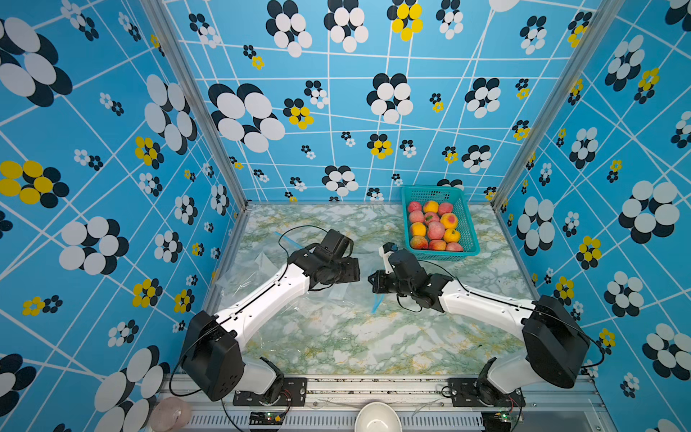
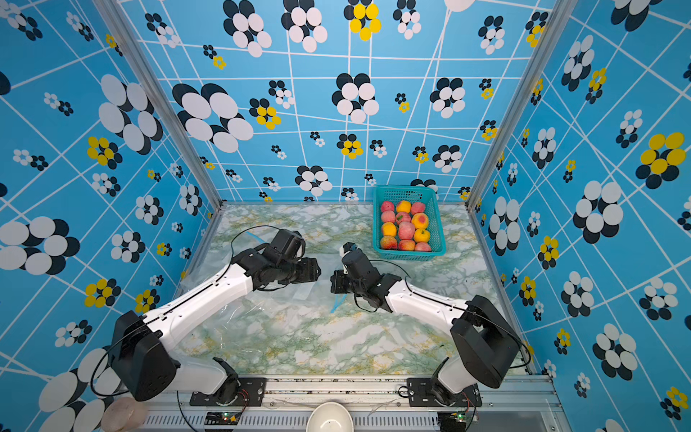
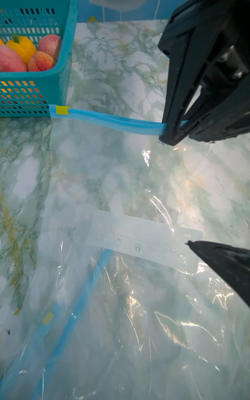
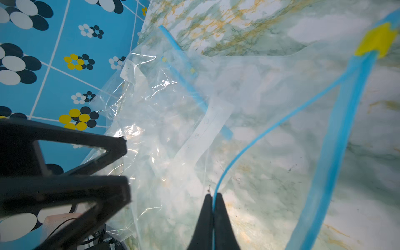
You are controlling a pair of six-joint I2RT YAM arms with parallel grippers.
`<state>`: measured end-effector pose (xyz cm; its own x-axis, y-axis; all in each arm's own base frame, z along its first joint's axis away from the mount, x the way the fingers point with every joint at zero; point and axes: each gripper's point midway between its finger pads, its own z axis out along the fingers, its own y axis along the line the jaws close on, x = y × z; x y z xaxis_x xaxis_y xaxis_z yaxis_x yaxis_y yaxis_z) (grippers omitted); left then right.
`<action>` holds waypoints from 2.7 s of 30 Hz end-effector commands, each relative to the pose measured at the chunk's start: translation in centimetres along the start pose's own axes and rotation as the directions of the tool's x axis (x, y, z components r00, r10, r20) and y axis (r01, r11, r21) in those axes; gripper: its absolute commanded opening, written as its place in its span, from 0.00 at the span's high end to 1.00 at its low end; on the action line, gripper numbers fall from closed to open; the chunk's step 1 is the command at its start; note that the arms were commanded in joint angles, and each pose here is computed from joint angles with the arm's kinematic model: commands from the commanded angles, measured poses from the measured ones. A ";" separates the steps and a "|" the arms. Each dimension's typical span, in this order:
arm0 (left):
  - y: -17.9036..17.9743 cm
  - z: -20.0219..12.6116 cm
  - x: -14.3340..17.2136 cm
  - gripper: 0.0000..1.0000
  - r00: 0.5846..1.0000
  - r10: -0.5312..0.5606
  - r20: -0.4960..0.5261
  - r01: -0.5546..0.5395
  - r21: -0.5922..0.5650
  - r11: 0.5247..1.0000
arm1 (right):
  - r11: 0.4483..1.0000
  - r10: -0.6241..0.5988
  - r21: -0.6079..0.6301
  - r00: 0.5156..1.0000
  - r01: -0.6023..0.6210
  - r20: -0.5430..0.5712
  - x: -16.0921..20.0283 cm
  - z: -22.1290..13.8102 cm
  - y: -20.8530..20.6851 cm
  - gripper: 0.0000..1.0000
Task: Place the peach in a zip-top bag and seal the zipper
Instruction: Open the zipper food storage bag.
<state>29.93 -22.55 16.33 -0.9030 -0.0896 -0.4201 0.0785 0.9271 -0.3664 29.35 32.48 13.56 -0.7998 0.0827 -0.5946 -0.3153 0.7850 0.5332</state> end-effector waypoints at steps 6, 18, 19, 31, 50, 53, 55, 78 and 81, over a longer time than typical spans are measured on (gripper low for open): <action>-2.4 1.6 -0.6 0.24 1.000 0.003 0.006 -0.003 0.032 0.999 | 0.995 -0.035 -0.088 0.978 0.054 0.206 -1.7 1.3 1.1 0.96; -3.1 5.4 -1.6 0.24 0.998 0.047 -0.034 -0.049 -0.043 0.998 | 0.962 -0.051 -0.247 0.963 0.119 0.265 -0.1 2.1 2.1 0.96; -3.1 5.6 -1.7 0.24 0.998 0.056 -0.037 -0.058 -0.053 0.997 | 0.959 -0.052 -0.254 0.962 0.123 0.267 -0.1 2.0 2.2 0.96; -1.2 6.9 -1.6 0.62 0.989 0.126 -0.080 -0.138 -0.166 0.976 | 0.969 -0.072 -0.209 0.961 0.130 0.266 -0.5 1.9 1.9 0.93; -1.5 4.5 -2.9 1.00 0.984 0.173 -0.037 -0.176 -0.089 0.980 | 0.989 0.023 -0.148 0.994 -0.007 0.105 -1.5 -0.9 -2.7 0.57; -1.8 4.4 -3.0 1.00 0.983 0.180 -0.035 -0.183 -0.073 0.980 | 0.996 -0.021 -0.086 0.998 0.026 0.056 -1.3 -1.4 -3.1 0.55; -2.1 4.3 -2.9 1.00 0.982 0.184 -0.035 -0.186 -0.060 0.981 | 0.998 -0.038 -0.045 0.999 0.040 0.035 -1.4 -1.5 -3.5 0.54; -3.7 0.2 -2.9 1.00 0.968 0.251 0.003 -0.250 -0.036 0.967 | 0.942 0.196 0.278 0.981 -0.188 -0.001 0.1 2.7 -12.0 0.81; -3.0 -0.8 -3.0 1.00 0.963 0.269 0.013 -0.267 -0.071 0.961 | 0.925 0.225 0.310 0.974 -0.219 0.015 0.5 2.5 -13.1 0.82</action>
<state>32.47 -25.87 17.18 -0.8688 0.1343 -0.4766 0.2687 0.9363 -0.2260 34.37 25.78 6.36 -0.8495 0.1969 -0.4895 -0.0709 0.8767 0.4758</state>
